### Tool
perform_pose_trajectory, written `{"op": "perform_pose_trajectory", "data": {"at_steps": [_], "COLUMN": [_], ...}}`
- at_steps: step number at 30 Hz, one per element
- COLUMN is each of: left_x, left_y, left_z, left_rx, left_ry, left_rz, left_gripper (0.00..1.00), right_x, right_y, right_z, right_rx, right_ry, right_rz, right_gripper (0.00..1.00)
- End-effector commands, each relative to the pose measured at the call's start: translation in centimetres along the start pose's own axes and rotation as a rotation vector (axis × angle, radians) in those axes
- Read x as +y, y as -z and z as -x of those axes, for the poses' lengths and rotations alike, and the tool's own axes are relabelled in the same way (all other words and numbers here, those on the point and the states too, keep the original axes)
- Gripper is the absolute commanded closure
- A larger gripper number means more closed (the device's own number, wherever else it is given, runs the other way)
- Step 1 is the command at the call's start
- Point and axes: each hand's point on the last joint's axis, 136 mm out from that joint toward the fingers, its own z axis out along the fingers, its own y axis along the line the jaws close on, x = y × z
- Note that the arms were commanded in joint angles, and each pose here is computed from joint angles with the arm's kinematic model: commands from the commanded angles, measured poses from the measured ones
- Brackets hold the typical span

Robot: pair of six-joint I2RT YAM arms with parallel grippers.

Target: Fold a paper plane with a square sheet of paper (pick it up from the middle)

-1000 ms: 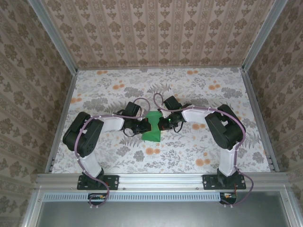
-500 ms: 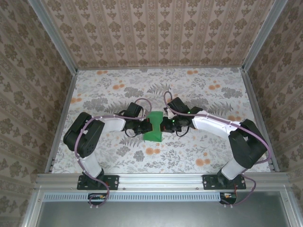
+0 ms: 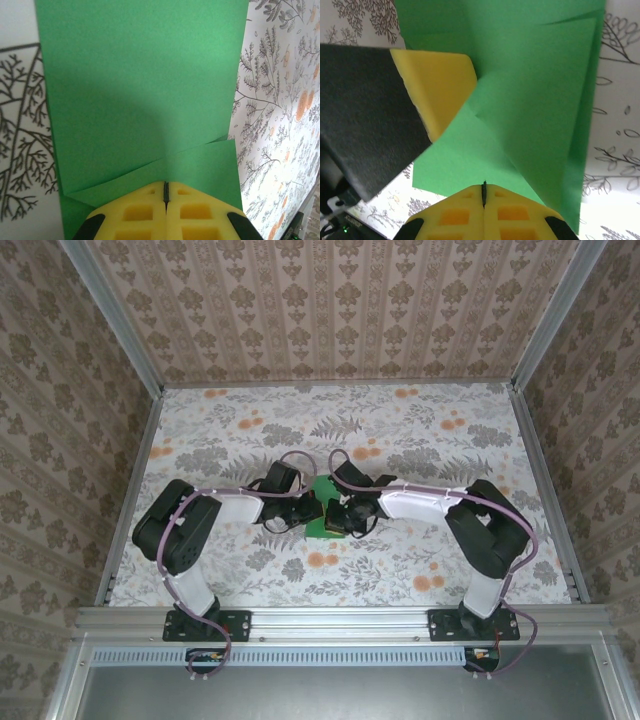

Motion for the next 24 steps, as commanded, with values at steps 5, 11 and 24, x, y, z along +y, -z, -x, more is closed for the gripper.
{"op": "perform_pose_trajectory", "data": {"at_steps": [5, 11, 24], "left_x": [6.8, 6.9, 7.5], "left_y": [-0.6, -0.7, -0.6], "left_z": [-4.8, -4.8, -4.8], "left_rx": [0.115, 0.115, 0.111], "left_ry": [0.118, 0.12, 0.137], "left_rz": [0.229, 0.236, 0.264], "left_gripper": [1.0, 1.0, 1.0], "right_x": [0.8, 0.0, -2.3], "right_y": [-0.8, -1.3, -1.7], "right_z": [1.3, 1.6, 1.1], "right_rx": [-0.03, -0.039, -0.022], "right_ry": [-0.042, -0.033, -0.018], "right_rz": [-0.018, -0.075, -0.165], "right_gripper": [1.0, 1.0, 1.0]}}
